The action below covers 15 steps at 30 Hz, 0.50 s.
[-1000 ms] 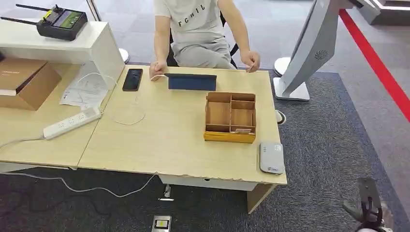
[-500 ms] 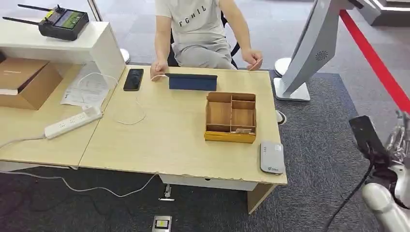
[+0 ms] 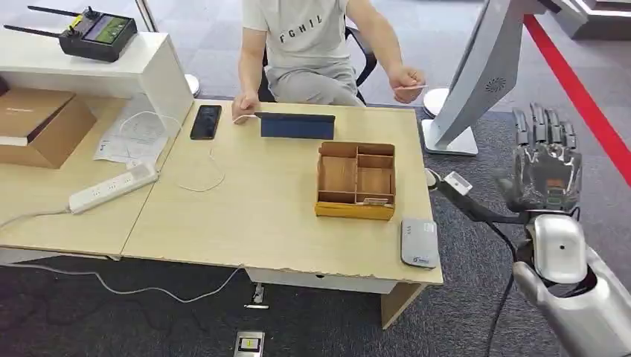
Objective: Pass the card to the sensor for recognition and then transmit it.
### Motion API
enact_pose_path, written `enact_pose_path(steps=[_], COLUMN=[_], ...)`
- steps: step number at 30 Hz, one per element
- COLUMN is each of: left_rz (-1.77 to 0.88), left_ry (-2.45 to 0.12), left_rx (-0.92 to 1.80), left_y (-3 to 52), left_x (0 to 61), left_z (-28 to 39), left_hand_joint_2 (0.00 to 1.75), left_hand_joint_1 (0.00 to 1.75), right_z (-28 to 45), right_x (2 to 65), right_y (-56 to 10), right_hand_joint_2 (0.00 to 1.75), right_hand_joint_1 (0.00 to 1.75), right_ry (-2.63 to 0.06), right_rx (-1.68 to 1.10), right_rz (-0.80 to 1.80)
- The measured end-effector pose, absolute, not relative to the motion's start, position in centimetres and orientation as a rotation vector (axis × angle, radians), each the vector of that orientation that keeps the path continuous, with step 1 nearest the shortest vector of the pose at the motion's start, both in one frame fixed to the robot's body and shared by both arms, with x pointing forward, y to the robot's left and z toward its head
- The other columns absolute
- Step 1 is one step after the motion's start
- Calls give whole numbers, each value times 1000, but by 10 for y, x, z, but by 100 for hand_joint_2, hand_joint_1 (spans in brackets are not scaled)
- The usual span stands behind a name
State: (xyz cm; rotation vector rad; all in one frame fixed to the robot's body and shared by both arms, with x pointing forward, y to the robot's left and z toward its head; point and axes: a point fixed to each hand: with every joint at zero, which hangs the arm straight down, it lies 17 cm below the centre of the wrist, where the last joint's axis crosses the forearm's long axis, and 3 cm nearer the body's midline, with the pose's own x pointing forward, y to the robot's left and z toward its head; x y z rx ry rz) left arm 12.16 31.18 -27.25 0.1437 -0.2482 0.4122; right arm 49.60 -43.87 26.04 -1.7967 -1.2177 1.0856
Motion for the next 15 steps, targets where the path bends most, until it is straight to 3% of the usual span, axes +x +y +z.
enact_pose_path(steps=[15], left_rz=[398], left_ry=[-252], left_rx=[149], left_y=[312], left_x=[121], left_z=[-273], left_hand_joint_2=[0], left_hand_joint_1=[0], right_z=[235], right_x=[516], right_y=[-415], right_hand_joint_2=[175], right_hand_joint_1=[0], right_ry=[-1264], right_rx=[-1626], right_rz=[1070])
